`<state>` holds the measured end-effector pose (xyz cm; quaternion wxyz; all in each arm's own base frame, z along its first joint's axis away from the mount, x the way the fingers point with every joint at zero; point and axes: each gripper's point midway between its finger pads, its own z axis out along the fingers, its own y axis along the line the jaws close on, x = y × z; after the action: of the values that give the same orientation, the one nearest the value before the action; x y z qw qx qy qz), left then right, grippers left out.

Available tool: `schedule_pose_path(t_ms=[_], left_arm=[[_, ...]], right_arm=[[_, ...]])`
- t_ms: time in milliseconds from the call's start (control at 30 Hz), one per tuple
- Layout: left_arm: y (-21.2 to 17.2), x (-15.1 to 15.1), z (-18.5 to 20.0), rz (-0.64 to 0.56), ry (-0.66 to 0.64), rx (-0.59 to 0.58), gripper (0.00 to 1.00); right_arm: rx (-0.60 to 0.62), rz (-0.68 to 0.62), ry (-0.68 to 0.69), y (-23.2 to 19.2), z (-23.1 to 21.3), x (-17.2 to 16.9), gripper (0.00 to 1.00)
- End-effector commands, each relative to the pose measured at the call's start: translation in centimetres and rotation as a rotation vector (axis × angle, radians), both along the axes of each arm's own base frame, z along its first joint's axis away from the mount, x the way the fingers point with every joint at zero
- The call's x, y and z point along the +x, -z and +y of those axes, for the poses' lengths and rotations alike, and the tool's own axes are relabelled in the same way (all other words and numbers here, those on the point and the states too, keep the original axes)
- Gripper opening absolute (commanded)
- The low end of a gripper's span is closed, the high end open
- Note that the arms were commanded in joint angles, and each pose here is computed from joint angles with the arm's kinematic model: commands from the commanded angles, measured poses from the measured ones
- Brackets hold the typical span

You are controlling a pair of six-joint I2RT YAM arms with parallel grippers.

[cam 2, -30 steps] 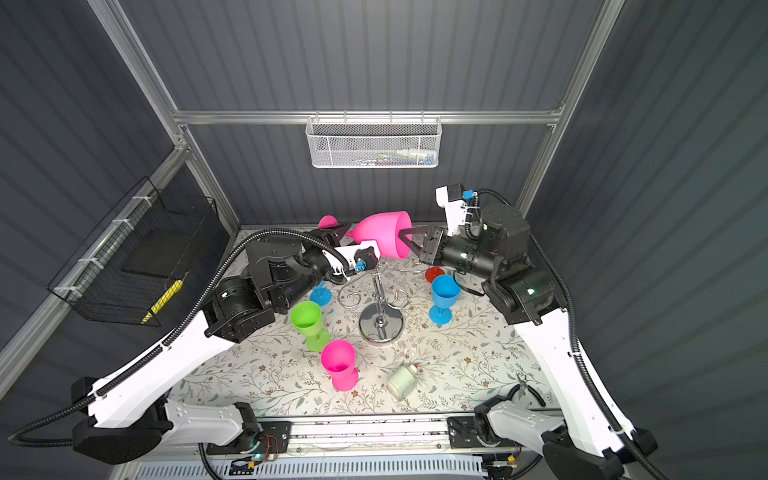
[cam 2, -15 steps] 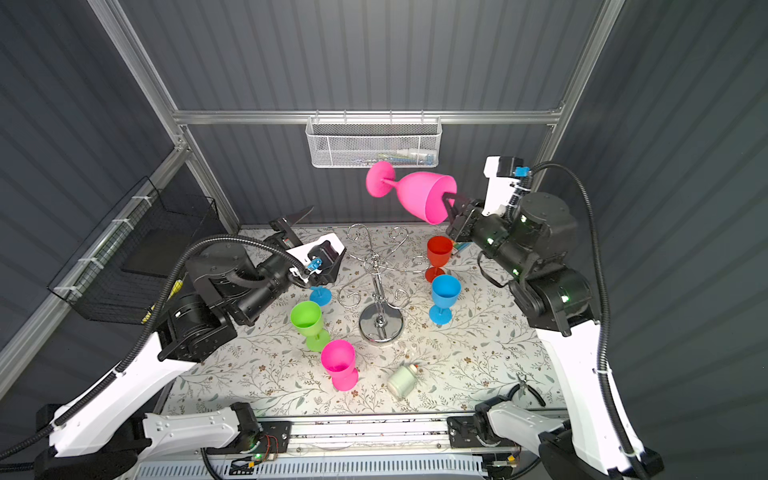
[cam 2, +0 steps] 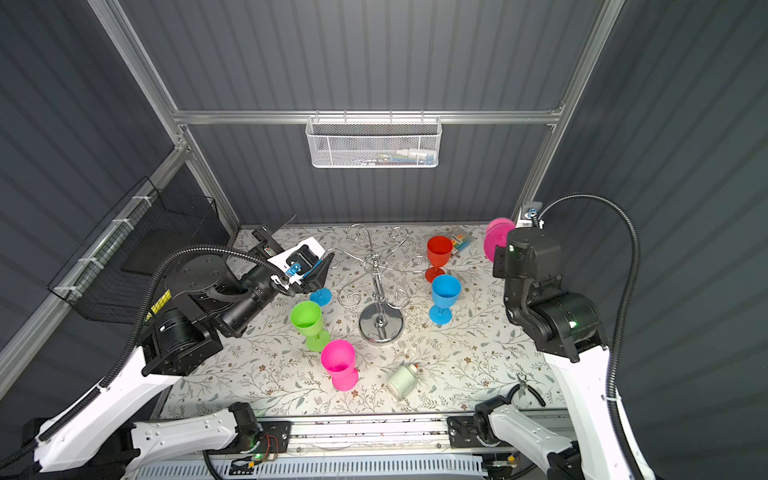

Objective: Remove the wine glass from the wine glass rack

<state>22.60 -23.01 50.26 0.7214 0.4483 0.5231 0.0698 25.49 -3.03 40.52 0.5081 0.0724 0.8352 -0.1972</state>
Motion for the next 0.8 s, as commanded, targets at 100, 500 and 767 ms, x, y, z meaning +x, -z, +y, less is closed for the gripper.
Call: schedule_pose_path(t_ms=[100,500,767], left_arm=[[0.0,-0.1,0.4,0.005,-0.011,-0.041,1.0],[0.4,-0.2,1.0,0.022,-0.023,-0.045,1.0],[0.5,-0.2,1.3,0.021,-0.036,-0.043,1.0]], right_arm=[[0.108,0.375,0.07,10.6,-0.6,-4.9,0.0],[0.353,0.636,-0.025,18.7,4.5,-5.5,0.0],[0.438,0.686,-0.075,21.5,7.4,-4.9,0.0]])
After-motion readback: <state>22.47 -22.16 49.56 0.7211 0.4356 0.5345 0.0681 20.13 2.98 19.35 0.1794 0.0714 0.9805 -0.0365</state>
